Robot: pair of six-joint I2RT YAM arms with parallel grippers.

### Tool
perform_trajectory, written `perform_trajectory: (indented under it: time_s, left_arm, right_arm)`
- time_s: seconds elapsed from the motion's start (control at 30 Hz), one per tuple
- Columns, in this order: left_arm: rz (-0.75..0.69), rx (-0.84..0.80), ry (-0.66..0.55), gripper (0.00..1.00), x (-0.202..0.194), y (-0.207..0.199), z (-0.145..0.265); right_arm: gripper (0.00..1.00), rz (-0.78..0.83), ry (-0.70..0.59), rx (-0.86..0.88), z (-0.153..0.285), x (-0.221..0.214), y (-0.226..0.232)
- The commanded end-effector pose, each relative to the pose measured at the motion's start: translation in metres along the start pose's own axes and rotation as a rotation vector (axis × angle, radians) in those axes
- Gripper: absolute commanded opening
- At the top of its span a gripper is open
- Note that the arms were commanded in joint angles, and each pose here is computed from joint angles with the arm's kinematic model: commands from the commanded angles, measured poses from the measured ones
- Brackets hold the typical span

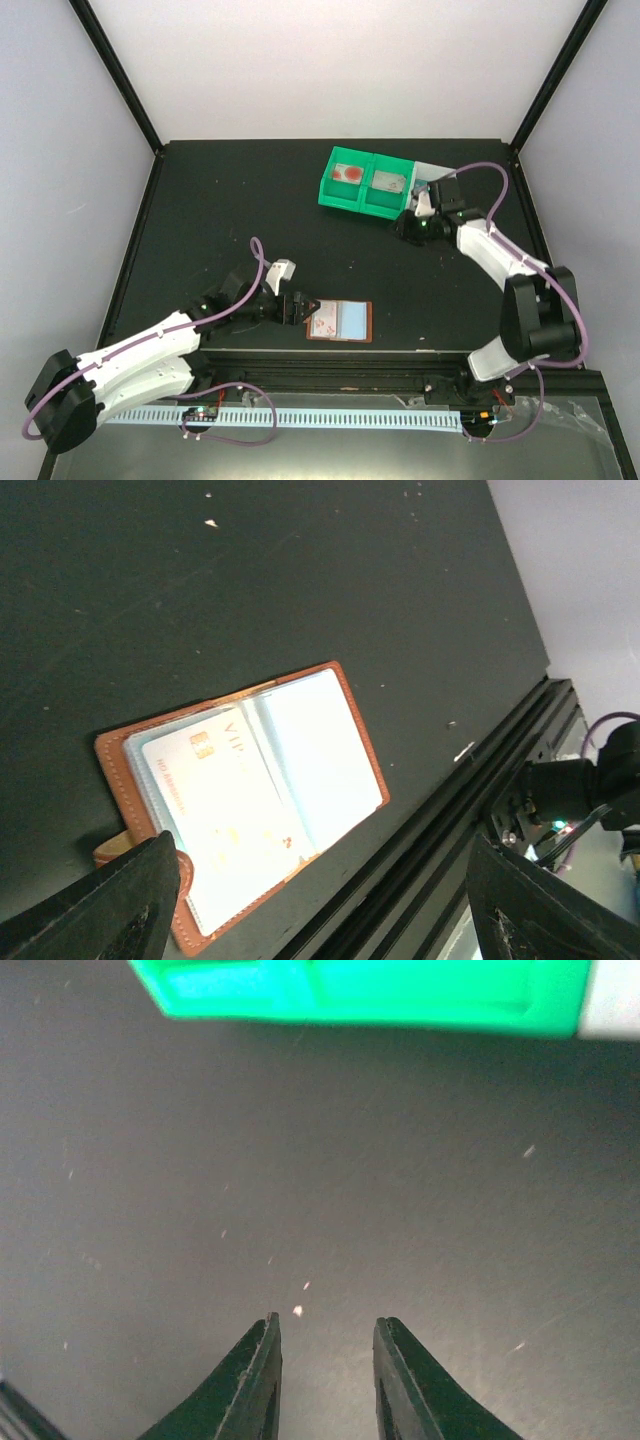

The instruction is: Take the credit cards out of the card holder

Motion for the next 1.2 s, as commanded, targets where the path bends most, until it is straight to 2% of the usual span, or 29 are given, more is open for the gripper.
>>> perform_trajectory:
  time_s: [0.0,0.27,0.47,0.57,0.73,0.97,1.17]
  left_arm:
    - [0.024,-0.100,-0.026,0.77,0.004,-0.009,-0.006]
    - [0.050,-0.099,0.017,0.68,-0.005,-0.001,-0.022]
    - [0.055,-0.054,0.059,0.64,-0.014,0.011,-0.034]
    - [0.054,-0.025,0.082,0.55,-0.019,0.018,-0.039]
    - [0.058,0.002,0.113,0.49,-0.026,0.027,-0.046]
    - [0.101,0.041,0.161,0.28,-0.041,0.037,-0.048]
    - [0.122,0.061,0.161,0.21,-0.047,0.040,-0.042]
  right_arm:
    - [0.28,0.056,0.028,0.119,0.001,-0.035,0.009]
    - [0.28,0.098,0.066,0.232,0.008,-0.094,0.014]
    - [0.32,0.115,0.073,0.247,0.002,-0.129,0.013]
    - [0.32,0.102,0.097,0.271,-0.004,-0.146,0.014]
    - [0.32,0.120,0.150,0.274,-0.018,-0.175,0.020]
    - [0.31,0.130,0.245,0.243,-0.044,-0.198,0.019]
    - [0.31,0.145,0.296,0.222,-0.060,-0.212,0.019]
Point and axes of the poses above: each gripper's point midway between its finger pads, its own z axis back along the fingers, its own y axis along the line the jaws close on, x = y × z, the point moved 7 cm from there along z, back along the fingers, and after that the axes turned 9 degrees about -z, right-handed, at the moved point
